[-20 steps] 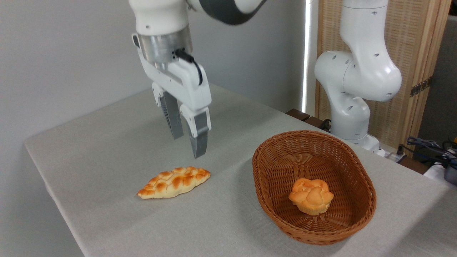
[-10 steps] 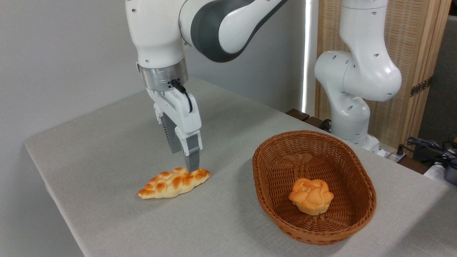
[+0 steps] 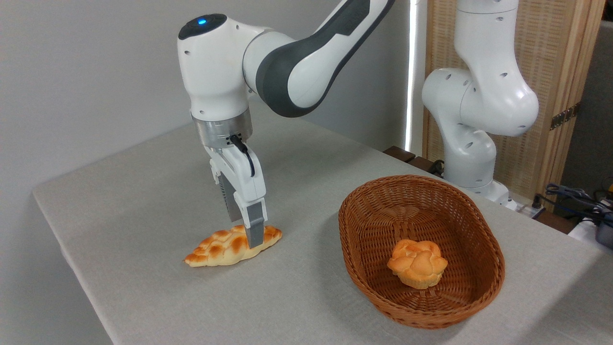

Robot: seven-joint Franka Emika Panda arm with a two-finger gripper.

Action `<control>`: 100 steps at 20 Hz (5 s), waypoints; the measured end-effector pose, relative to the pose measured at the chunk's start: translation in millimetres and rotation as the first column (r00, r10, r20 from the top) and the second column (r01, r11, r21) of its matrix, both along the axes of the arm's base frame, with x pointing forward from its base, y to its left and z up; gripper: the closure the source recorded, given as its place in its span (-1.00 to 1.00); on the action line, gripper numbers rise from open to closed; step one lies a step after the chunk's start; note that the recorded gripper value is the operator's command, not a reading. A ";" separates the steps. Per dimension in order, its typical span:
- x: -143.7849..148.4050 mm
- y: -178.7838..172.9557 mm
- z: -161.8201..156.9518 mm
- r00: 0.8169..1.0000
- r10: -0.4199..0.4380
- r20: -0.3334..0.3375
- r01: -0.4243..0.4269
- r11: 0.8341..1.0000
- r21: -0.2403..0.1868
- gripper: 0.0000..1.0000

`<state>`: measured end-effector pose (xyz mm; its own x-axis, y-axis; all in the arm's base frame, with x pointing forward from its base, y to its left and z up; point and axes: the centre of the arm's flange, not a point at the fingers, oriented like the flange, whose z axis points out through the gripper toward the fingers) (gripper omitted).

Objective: Put bread into the basket
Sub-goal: 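Close the gripper around the middle of the braided roll, then lift the braided roll and carry it toward the wicker basket, then lower the roll into the basket beside the orange bun and release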

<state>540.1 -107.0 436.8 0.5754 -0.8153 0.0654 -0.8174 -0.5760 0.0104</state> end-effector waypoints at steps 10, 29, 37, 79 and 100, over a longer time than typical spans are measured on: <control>-0.4 -8.3 -10.9 1.000 0.017 0.004 -0.016 0.999 -0.047 -1.00; 1.8 -11.2 -24.3 1.000 0.013 0.013 -0.012 0.999 -0.050 1.00; 1.8 -11.1 -24.3 1.000 0.012 0.013 -0.011 0.999 -0.050 1.00; -147.1 189.5 74.0 0.890 -0.240 -0.387 0.230 0.970 -0.072 0.58; -140.0 193.6 53.1 0.889 -0.231 -0.396 0.223 0.973 -0.066 -1.00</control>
<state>400.1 86.5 489.9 0.3555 -0.9277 -0.1141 -0.8509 -0.3717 0.3712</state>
